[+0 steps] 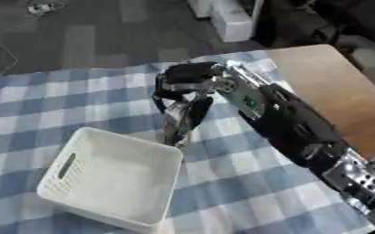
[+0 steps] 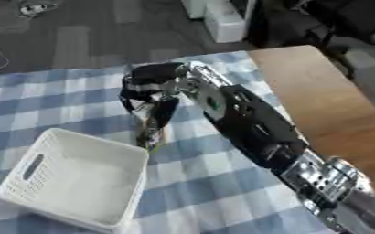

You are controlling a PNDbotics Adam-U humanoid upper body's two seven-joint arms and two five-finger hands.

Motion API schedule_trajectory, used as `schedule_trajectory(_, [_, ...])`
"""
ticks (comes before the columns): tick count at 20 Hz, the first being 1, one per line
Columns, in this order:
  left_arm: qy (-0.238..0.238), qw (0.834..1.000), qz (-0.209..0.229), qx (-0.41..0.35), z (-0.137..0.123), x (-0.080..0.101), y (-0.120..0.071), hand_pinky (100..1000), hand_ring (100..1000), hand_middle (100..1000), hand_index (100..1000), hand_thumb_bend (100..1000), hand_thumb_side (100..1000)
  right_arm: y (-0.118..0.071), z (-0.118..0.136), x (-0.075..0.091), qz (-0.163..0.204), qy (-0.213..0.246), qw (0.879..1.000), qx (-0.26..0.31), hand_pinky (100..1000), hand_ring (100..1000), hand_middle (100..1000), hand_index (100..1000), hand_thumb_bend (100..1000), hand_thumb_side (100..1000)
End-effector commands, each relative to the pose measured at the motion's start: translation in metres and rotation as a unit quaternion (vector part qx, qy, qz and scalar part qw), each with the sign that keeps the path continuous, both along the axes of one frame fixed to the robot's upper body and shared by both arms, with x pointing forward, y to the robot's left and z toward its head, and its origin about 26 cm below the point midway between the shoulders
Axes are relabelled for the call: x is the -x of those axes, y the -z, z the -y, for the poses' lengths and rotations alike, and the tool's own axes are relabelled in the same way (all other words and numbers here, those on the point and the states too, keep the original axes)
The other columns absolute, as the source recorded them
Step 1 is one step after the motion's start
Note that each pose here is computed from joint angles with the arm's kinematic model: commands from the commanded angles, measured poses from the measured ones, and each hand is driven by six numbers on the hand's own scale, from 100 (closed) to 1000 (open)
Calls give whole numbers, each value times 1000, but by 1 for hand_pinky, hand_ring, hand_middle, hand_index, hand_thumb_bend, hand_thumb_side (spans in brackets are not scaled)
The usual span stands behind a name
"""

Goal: Pick up objects on the table and place them in the box.

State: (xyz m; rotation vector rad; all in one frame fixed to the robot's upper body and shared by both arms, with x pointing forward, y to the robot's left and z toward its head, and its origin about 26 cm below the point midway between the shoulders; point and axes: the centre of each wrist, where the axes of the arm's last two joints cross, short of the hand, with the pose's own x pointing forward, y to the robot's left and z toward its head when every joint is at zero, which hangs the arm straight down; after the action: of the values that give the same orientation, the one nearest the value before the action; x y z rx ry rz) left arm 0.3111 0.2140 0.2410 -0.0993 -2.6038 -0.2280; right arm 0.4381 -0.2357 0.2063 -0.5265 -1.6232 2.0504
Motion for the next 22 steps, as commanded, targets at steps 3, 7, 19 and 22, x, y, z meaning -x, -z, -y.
schedule_trajectory(3, [7, 1000, 13, -1, 1, 2, -7, 836, 652, 805, 932, 1000, 802, -7, 1, -2, 25, -9, 999, 23, 100, 244, 878, 411, 754, 260])
schedule_trajectory(7, [7, 1000, 14, 0, 1, 2, -8, 836, 652, 805, 932, 1000, 802, -6, 3, -2, 35, -15, 999, 20, 100, 184, 1000, 403, 735, 248])
schedule_trajectory(19, [5, 1000, 11, -1, 0, 2, -6, 835, 652, 803, 932, 1000, 804, -35, -10, 15, 127, 28, 991, 36, 100, 152, 1000, 381, 778, 213])
schedule_trajectory(22, [5, 1000, 11, -2, 0, 2, -6, 835, 652, 803, 932, 1000, 803, -43, -18, 21, 156, 53, 986, 32, 100, 147, 1000, 377, 792, 207])
